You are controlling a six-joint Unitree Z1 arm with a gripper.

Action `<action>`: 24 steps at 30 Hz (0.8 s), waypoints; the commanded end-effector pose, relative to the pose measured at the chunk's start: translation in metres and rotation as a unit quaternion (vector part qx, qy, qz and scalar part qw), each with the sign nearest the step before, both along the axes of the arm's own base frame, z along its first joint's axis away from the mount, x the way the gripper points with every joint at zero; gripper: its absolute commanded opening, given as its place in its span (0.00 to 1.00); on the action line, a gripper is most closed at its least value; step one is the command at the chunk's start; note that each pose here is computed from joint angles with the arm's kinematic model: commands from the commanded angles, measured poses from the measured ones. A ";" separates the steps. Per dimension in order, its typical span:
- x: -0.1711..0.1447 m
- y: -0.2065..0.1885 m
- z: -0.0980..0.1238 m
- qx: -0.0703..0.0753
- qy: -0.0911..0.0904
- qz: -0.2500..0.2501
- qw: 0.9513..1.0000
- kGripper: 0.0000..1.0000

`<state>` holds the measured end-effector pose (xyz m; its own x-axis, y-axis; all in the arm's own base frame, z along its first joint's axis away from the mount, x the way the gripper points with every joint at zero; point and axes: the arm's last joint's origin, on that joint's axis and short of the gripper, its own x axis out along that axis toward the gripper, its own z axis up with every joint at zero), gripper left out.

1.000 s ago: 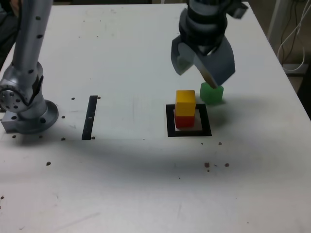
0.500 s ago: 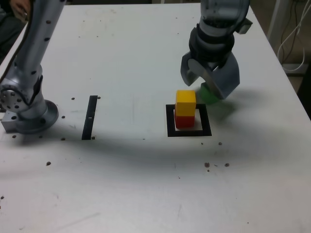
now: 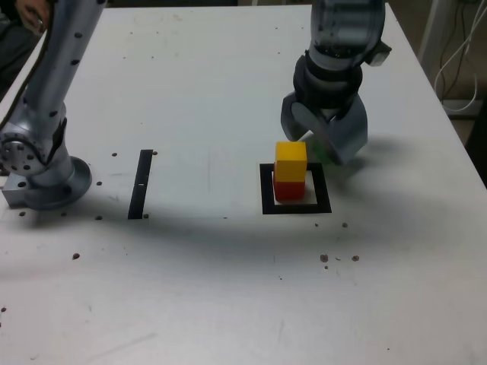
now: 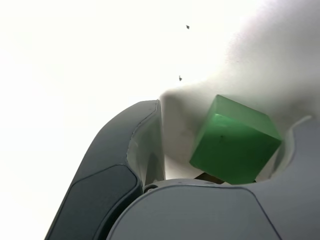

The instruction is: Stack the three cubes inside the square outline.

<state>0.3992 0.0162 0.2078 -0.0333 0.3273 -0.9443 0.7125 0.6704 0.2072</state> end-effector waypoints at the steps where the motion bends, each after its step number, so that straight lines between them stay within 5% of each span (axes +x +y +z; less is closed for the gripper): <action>1: 0.000 0.000 0.002 -0.003 -0.008 -0.001 1.000 0.71; 13: 0.003 0.000 0.002 -0.007 -0.024 0.006 1.000 0.33; 24: 0.005 -0.001 0.012 -0.021 -0.056 0.019 0.998 0.09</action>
<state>0.4035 0.0144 0.2129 0.0382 0.2898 -0.9563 0.6722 0.7007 0.2392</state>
